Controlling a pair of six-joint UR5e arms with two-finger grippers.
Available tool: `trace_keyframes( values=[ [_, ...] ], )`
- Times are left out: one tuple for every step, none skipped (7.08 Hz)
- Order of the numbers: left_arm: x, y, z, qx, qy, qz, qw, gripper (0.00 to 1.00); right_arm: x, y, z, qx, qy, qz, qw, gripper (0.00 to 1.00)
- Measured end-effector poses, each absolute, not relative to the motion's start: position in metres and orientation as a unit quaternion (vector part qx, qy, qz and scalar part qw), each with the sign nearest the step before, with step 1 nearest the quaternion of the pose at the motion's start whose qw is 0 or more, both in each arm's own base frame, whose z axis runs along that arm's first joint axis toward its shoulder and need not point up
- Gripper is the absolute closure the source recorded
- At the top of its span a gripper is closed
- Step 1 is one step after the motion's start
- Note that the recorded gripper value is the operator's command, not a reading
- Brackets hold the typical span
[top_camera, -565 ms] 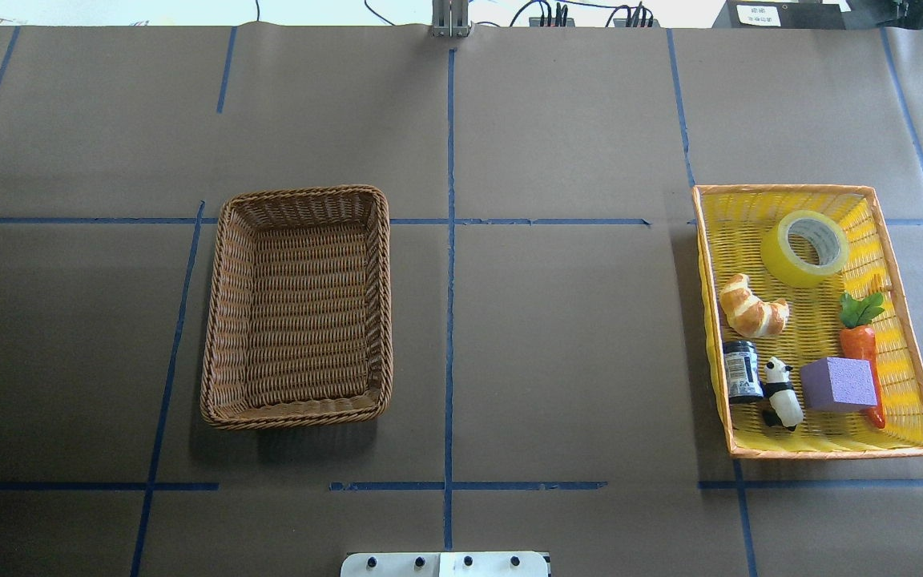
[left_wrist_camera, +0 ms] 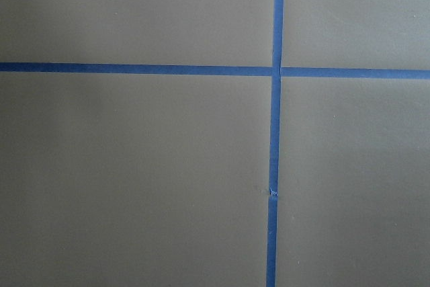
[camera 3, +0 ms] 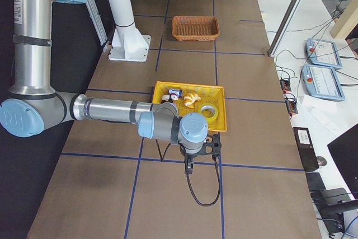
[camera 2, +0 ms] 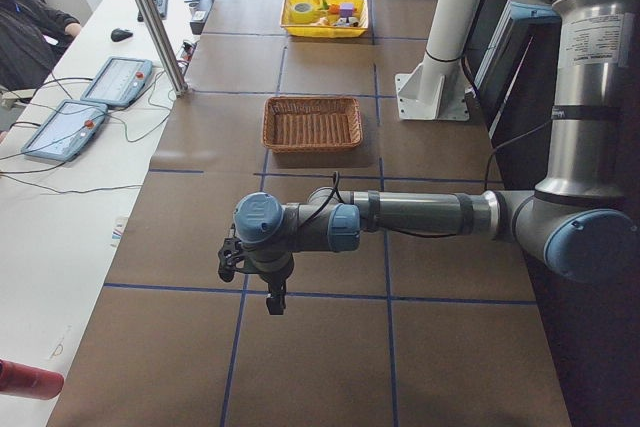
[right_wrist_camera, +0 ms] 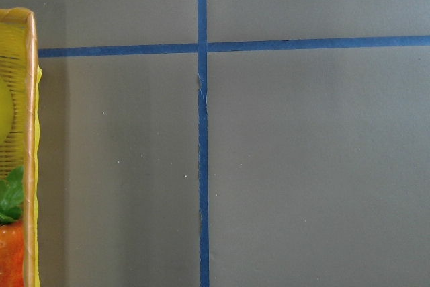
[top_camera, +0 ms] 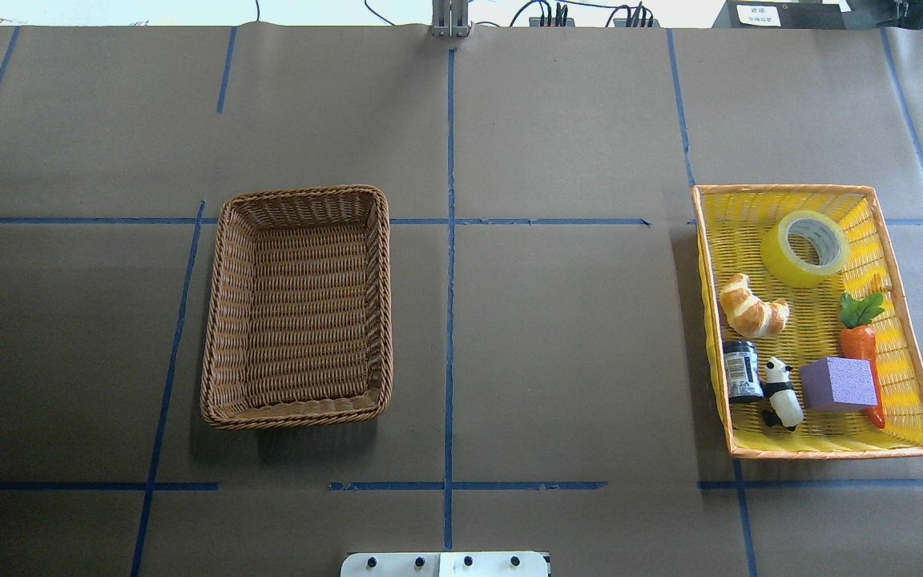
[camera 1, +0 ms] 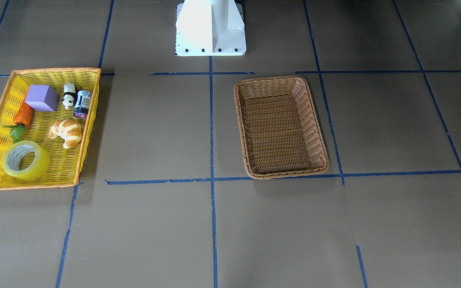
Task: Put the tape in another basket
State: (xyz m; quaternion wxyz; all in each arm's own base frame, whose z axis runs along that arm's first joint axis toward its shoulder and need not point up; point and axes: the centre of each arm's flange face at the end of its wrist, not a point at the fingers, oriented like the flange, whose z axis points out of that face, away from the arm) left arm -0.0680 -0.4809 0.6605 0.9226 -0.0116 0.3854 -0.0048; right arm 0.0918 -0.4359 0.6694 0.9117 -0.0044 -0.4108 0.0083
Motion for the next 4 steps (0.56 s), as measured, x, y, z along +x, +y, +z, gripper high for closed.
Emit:
trace_keyframes(
  values=[
    [-0.068,-0.4811,0.6605,-0.012,0.385,-0.005,0.923,0.0,0.0917,-0.4359,0.6693,-0.004,-0.411,0.008,0.912,0.0],
    [-0.068,-0.4816,0.66,-0.011,0.385,-0.005,0.923,0.0,0.0918,-0.436,0.6693,-0.004,-0.411,0.008,0.912,0.0],
    [-0.068,-0.4822,0.6596,-0.011,0.385,-0.004,0.923,0.0,0.0918,-0.4365,0.6689,-0.004,-0.411,0.009,0.912,0.0],
    [-0.0681,-0.4828,0.66,-0.011,0.385,-0.005,0.923,0.0,0.0918,-0.4369,0.6688,-0.004,-0.411,0.009,0.912,0.0]
  ],
)
